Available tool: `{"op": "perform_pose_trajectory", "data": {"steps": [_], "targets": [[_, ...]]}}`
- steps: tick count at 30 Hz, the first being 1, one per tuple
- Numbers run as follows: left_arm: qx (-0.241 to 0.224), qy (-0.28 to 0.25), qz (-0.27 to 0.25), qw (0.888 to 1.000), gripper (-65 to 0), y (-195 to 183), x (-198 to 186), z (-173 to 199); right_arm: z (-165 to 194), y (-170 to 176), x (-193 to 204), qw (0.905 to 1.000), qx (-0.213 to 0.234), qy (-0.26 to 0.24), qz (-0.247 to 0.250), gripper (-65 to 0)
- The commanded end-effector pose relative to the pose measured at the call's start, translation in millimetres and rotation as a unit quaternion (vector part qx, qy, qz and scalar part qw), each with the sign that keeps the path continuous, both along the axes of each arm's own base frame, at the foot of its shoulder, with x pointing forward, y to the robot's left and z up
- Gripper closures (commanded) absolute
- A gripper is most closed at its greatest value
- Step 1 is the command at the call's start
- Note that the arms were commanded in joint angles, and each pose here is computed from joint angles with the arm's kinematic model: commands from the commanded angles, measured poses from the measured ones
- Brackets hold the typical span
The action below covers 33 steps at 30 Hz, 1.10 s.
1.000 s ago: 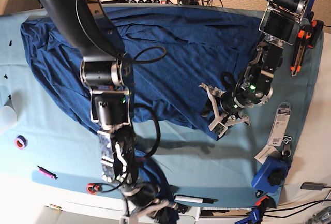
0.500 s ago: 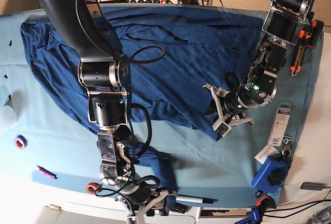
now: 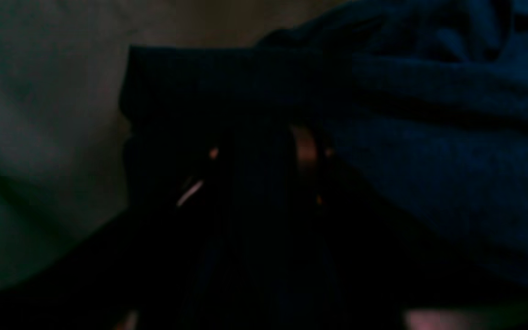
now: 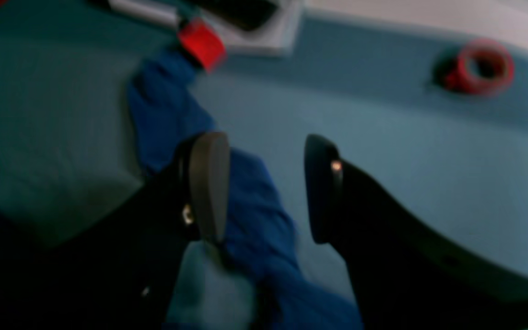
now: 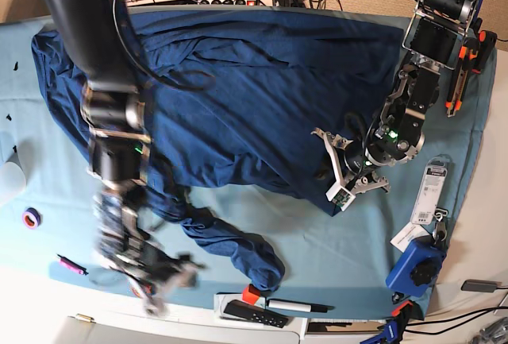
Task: Layout the t-shirt on the table in an organized manner, then fold the t-shirt properly
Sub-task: 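Drag the hem with the right gripper, then move it to the shirt's side corner, then move the left gripper to the opposite hem corner and grasp it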
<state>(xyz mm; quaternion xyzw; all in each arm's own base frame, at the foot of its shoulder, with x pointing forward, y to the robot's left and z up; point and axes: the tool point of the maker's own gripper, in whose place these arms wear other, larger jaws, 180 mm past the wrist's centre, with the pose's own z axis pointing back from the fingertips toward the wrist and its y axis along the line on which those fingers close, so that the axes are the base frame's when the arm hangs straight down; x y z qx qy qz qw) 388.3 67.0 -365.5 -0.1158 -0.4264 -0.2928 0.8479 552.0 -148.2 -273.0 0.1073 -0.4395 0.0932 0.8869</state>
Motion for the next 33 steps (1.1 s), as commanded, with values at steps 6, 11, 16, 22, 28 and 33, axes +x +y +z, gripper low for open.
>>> {"op": "perform_pose_trajectory", "data": {"steps": [6,11,16,22,28,33], "targets": [[-0.008,-0.030,0.001,1.000,-20.4,0.4,12.7,19.6,15.0,-58.2,-45.6,0.9991,0.020,0.021,0.030,-26.7],[-0.008,-0.030,0.001,1.000,-20.4,0.3,12.5,19.4,-18.0,-98.7,-96.7,0.9941,0.021,0.098,0.042,-35.1],[-0.009,-0.030,0.001,1.000,-20.5,0.1,12.5,19.5,-53.5,-128.5,-121.2,0.9951,-0.004,0.098,0.014,-37.3],[-0.009,-0.030,0.001,1.000,-20.4,0.2,12.5,19.6,-69.5,-134.4,-132.3,0.9932,-0.022,0.114,0.010,-37.3],[-0.009,-0.030,0.001,1.000,-20.4,0.1,12.5,19.5,-68.8,-146.3,-125.9,0.9942,-0.050,0.095,-0.008,-37.3],[-0.009,-0.030,0.001,1.000,-20.4,0.0,12.5,19.5,-82.2,-145.6,-126.0,0.9949,-0.028,0.095,-0.019,-37.3]]}}
